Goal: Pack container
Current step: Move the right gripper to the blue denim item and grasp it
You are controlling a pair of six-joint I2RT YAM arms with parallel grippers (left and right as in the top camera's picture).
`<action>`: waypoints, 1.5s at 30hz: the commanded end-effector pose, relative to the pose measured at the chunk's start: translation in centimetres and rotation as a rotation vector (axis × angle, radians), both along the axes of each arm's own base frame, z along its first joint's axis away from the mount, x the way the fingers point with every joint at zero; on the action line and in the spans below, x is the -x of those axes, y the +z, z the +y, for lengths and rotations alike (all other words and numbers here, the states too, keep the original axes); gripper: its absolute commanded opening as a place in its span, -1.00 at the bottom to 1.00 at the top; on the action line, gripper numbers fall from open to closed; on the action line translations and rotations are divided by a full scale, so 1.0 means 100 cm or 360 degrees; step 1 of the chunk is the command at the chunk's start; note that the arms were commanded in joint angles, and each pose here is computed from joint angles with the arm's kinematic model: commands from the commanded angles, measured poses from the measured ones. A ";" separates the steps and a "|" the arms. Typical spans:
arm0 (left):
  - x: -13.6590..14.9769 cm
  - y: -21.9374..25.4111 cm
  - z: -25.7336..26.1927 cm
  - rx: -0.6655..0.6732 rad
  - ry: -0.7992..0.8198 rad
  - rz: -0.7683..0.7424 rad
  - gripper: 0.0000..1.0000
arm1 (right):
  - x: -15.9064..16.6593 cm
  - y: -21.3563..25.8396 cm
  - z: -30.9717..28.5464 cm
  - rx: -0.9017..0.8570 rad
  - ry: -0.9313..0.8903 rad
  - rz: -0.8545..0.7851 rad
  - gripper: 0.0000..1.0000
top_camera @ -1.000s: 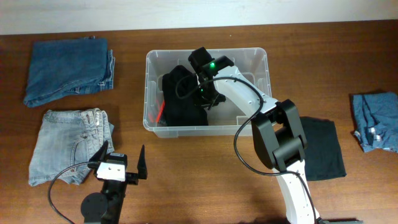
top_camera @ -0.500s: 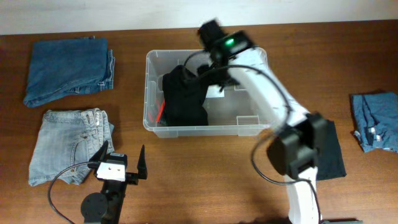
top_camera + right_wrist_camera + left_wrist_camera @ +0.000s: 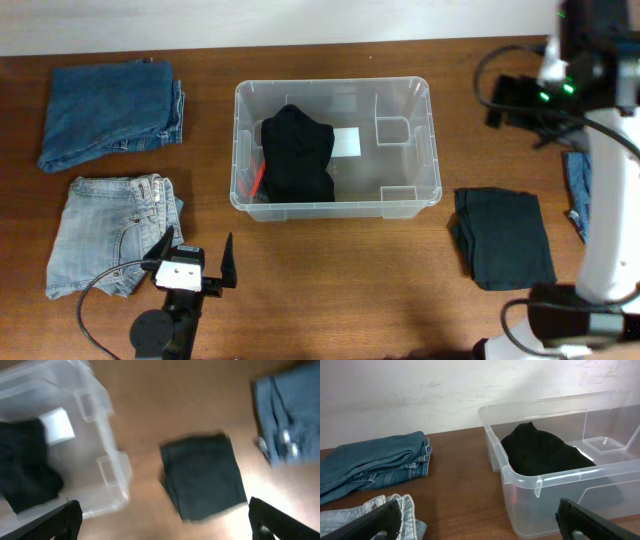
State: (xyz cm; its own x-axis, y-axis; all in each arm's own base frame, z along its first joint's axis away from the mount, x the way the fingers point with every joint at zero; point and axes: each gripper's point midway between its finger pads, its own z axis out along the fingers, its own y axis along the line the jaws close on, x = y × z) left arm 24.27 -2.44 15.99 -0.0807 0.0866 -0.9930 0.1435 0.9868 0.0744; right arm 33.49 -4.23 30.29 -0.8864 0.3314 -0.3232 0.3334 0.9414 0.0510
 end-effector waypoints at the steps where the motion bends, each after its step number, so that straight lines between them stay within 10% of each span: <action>1: 0.000 -0.001 -0.001 -0.0012 -0.0015 -0.0001 0.99 | 0.033 -0.009 -0.041 0.0002 -0.0200 0.0068 0.97; 15: 0.000 -0.001 -0.001 -0.0012 -0.0015 -0.0002 0.99 | 0.066 -0.108 -0.200 -0.0418 -0.1332 -0.0086 0.97; 45: 0.000 -0.001 -0.001 -0.0012 -0.0015 -0.0001 0.99 | 0.080 -0.251 -0.289 -0.0473 -0.1714 0.0082 0.97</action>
State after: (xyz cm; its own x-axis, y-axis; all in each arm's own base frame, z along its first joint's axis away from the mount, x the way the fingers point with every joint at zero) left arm 24.27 -2.44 15.99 -0.0806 0.0870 -0.9929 0.1435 0.9868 0.0748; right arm 25.65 -33.13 7.39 -0.0884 0.9906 -0.1040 0.9701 0.1093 0.2166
